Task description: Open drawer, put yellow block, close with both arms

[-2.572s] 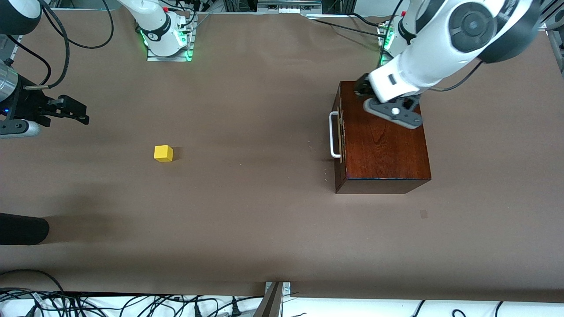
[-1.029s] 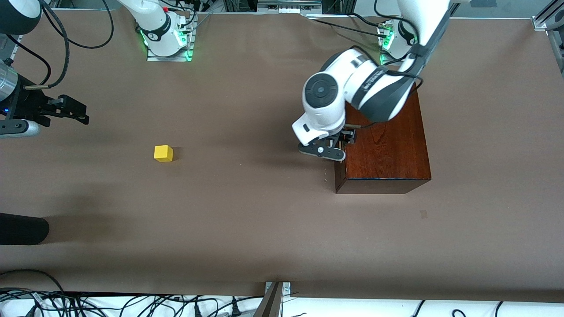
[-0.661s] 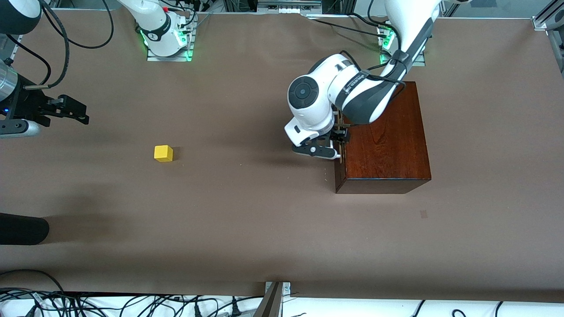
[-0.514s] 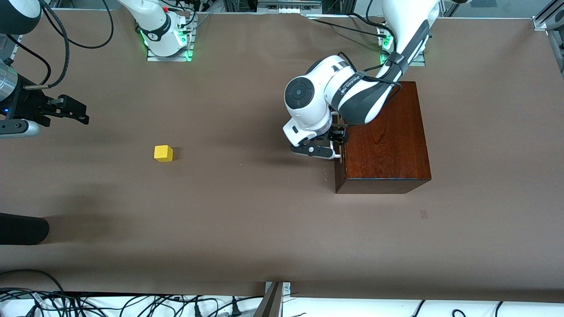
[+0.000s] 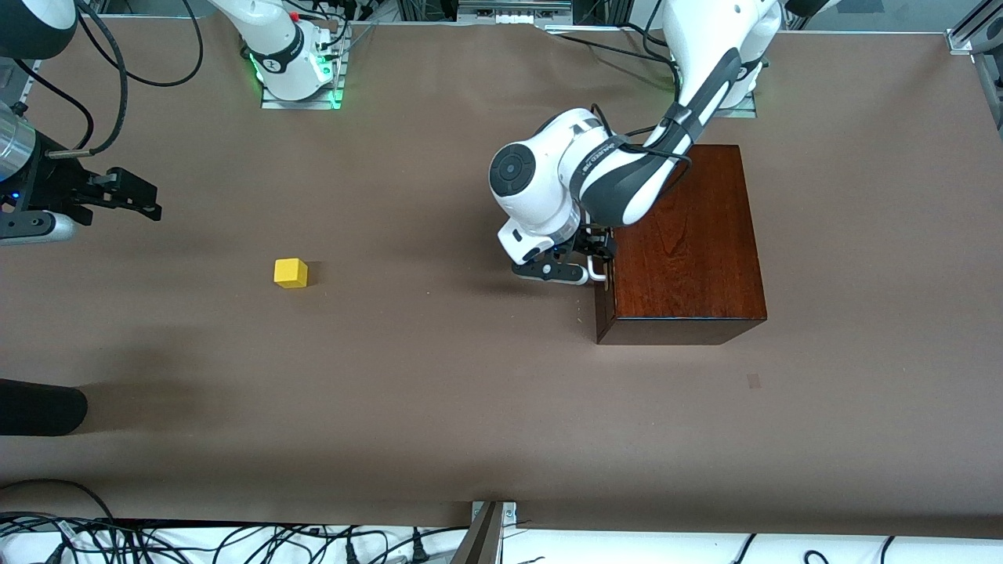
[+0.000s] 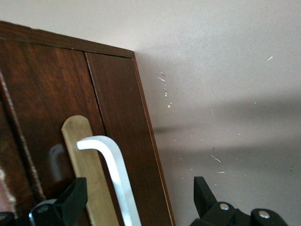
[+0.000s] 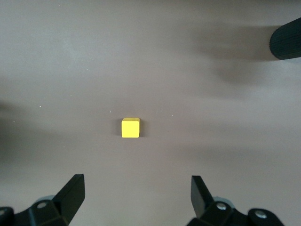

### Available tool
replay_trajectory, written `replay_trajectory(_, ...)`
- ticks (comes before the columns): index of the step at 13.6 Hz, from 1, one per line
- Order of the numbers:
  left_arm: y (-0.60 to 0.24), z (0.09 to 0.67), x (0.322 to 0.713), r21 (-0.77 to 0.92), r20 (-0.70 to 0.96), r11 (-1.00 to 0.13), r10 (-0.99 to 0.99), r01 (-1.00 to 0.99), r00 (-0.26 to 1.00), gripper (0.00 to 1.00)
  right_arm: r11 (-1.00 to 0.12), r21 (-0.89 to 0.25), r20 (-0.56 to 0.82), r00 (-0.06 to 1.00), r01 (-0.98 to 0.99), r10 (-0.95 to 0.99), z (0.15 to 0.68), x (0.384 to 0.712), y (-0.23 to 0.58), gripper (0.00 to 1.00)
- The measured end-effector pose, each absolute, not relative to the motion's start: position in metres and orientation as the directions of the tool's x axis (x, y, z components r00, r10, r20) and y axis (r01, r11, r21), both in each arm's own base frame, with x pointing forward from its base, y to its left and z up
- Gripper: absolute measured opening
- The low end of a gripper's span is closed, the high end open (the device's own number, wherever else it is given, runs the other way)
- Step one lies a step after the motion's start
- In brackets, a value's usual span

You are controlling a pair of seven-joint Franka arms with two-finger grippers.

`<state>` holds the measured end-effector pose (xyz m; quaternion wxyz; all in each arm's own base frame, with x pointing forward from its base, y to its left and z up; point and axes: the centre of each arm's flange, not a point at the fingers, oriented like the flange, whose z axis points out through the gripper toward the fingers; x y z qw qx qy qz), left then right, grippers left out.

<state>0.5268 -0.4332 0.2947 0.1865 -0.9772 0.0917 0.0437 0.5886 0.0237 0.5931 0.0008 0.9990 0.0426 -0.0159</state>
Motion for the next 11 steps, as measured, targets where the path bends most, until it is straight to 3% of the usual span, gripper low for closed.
replay_trajectory(11, -0.466, 0.28, 0.513, -0.301, -0.036, -0.949, -0.082, -0.089, 0.996, 1.0, -0.993, -0.003, -0.029, 0.993, 0.118, 0.118, 0.594, 0.587, 0.042, 1.0)
